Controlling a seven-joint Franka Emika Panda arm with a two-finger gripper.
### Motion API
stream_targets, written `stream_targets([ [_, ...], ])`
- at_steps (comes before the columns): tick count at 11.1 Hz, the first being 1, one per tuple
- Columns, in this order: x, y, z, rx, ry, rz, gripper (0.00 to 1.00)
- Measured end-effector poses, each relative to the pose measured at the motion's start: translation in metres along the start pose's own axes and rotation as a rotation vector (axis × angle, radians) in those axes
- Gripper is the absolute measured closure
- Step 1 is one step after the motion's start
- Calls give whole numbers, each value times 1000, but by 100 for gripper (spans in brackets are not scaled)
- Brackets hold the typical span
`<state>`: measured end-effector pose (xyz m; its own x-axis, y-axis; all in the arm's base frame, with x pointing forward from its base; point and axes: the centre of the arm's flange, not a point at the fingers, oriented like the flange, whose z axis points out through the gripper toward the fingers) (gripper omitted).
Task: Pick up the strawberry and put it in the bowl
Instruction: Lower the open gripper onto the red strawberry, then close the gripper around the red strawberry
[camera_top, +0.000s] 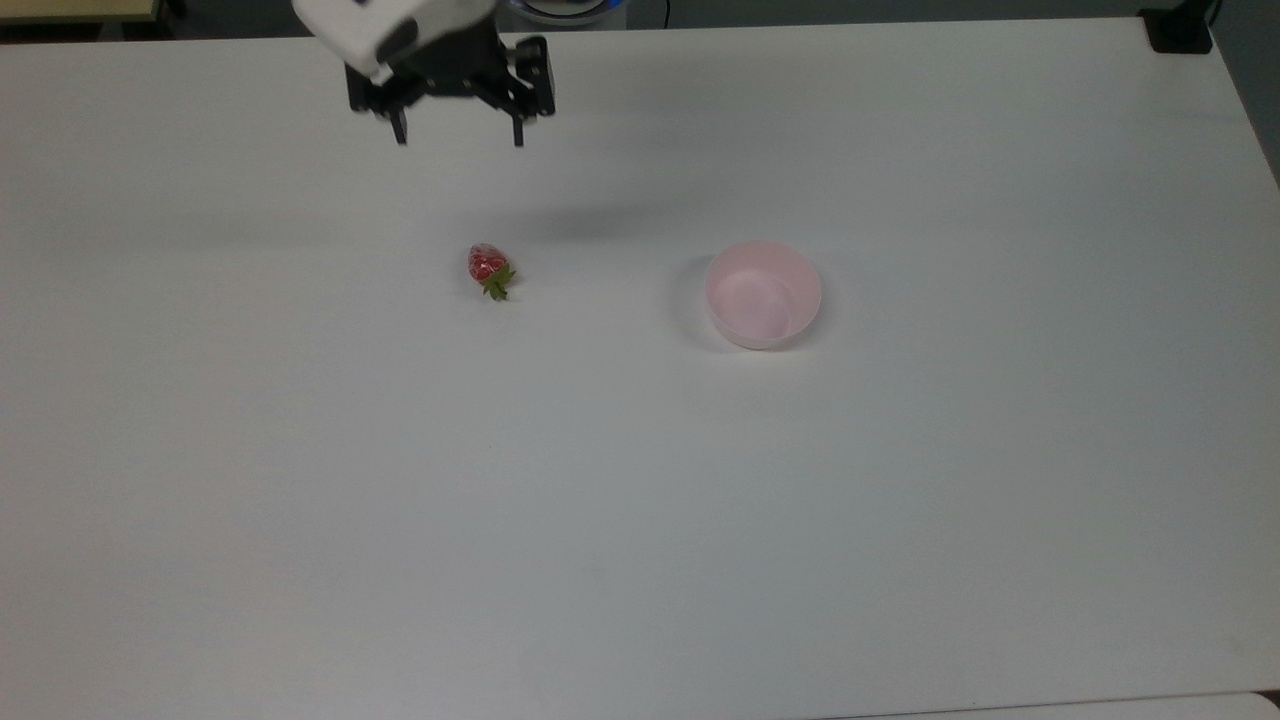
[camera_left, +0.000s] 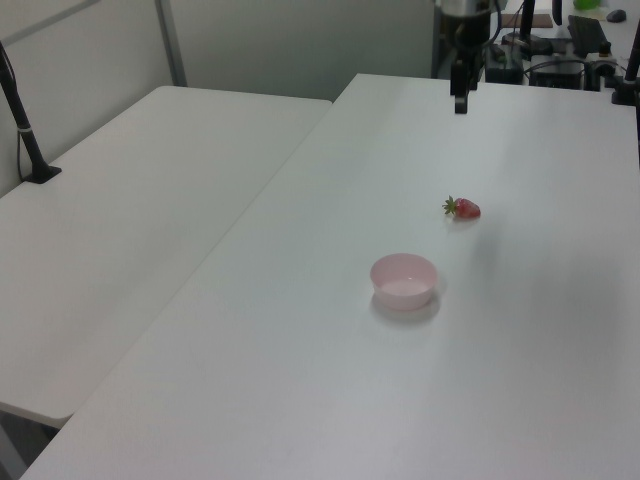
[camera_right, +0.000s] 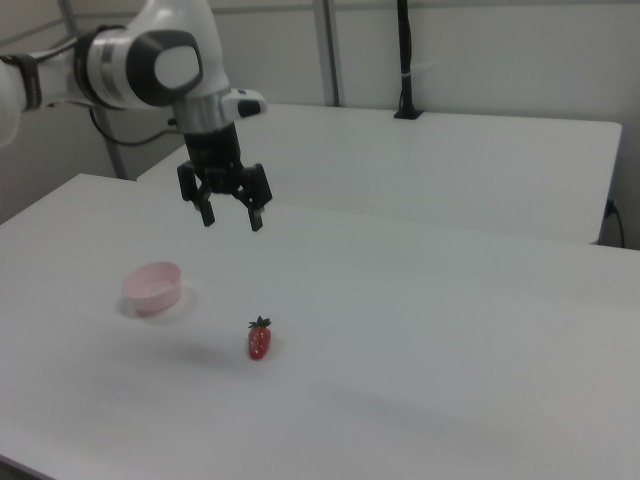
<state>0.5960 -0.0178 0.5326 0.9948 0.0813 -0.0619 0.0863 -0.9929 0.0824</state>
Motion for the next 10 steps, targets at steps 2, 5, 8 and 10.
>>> stream_targets([
  [2,22,-25,38,-3,-36,-150,0],
  [5,48,-31,98,-14,-46,-178,0],
  [8,42,-25,158,-25,-99,-170,2],
  [10,29,-24,191,-31,-124,-174,3],
])
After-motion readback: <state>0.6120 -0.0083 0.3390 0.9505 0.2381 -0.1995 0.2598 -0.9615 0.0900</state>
